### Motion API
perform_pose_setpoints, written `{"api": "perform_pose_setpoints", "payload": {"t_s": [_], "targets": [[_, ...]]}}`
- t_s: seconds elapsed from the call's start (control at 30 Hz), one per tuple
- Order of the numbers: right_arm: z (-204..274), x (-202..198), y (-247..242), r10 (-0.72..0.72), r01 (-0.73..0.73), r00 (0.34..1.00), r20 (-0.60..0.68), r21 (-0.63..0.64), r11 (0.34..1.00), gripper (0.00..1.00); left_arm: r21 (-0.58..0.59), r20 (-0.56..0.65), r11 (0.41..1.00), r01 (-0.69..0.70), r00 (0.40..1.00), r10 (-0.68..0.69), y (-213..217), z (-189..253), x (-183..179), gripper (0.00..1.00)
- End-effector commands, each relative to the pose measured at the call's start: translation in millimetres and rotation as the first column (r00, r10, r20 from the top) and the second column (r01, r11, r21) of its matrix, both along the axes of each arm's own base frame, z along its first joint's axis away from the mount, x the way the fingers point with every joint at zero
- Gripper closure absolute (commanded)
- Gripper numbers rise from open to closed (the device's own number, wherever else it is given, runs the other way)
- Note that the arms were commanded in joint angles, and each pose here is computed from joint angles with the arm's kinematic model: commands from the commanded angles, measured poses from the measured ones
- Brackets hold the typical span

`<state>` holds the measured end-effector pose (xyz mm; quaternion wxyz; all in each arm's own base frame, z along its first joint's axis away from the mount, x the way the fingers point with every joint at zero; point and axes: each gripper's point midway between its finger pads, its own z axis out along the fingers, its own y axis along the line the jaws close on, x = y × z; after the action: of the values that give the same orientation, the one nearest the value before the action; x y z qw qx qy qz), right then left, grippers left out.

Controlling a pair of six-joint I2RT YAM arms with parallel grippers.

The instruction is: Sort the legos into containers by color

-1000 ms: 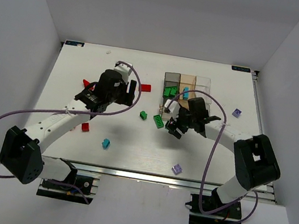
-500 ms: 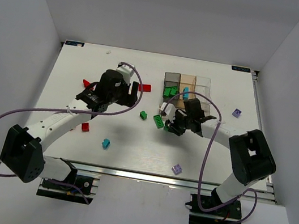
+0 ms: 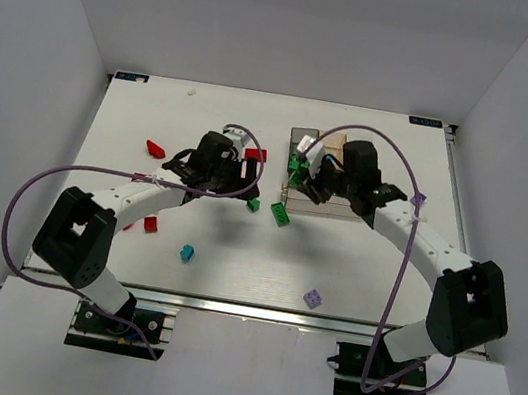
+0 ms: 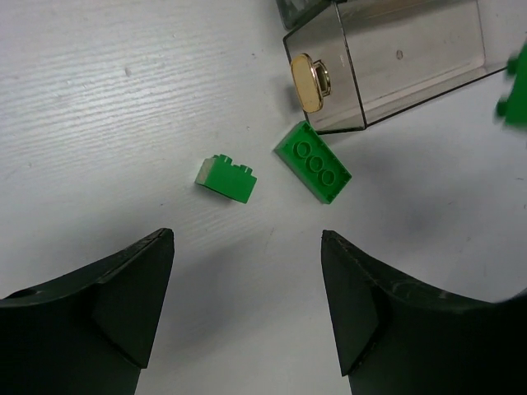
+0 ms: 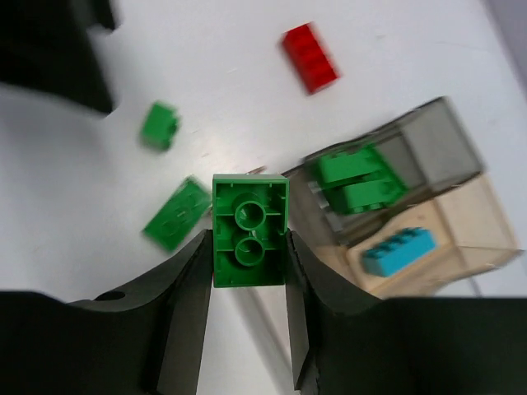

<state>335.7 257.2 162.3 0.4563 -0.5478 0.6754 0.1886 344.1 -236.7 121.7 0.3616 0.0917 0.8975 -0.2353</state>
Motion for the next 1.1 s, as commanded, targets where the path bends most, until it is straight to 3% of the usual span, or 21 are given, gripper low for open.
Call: {"api": "perform_pose_setpoints", "payload": {"t_s": [0.0,0.2,0.43,0.6,0.7,0.9,0.97,1.07], "targets": [[30.1,50.6,-1.5,-0.184,0.181,0.981,0.058,0.055,0.982,0.94,-0.092,-0.02,0.996,-0.012,1.0,0.011,-13.5,6.0,-0.1,0.18],[7.6,120.7,4.1,-0.332,0.33,0.94,0.077,0.034,0.943,0.85,-0.093,-0.066,0.993,-0.069,0.996,0.063,-13.5,-7.8,-0.6,0.18],[-4.3,170.0,10.6,-0.407,0.406,0.909,0.089,0.029,0.913,0.72,-0.096,-0.13,0.984,-0.149,0.982,0.136,-16.7,-16.5,4.1,0.18],[-10.3,186.6,11.9,-0.428,0.428,0.899,0.092,0.017,0.904,0.41,-0.06,-0.156,0.971,-0.23,0.963,0.218,-10.2,-21.0,12.5,0.18],[-6.5,188.8,7.1,-0.437,0.436,0.895,0.091,0.028,0.899,0.34,-0.05,-0.184,0.966,-0.252,0.953,0.239,-11.7,-25.7,15.5,0.18],[13.3,170.1,-6.4,-0.436,0.43,0.898,0.068,0.082,0.899,0.33,-0.042,-0.239,0.952,-0.304,0.928,0.286,-17.3,-37.8,24.9,0.18],[7.6,147.7,-9.1,-0.413,0.411,0.911,0.001,0.1,0.906,0.35,-0.04,-0.259,0.949,-0.313,0.92,0.293,-22.1,-40.8,24.1,0.18],[45.4,95.7,-15.1,-0.325,0.326,0.945,-0.043,0.237,0.915,0.37,-0.021,-0.294,0.942,-0.334,0.903,0.314,-23.6,-50.1,25.5,0.18]]}}
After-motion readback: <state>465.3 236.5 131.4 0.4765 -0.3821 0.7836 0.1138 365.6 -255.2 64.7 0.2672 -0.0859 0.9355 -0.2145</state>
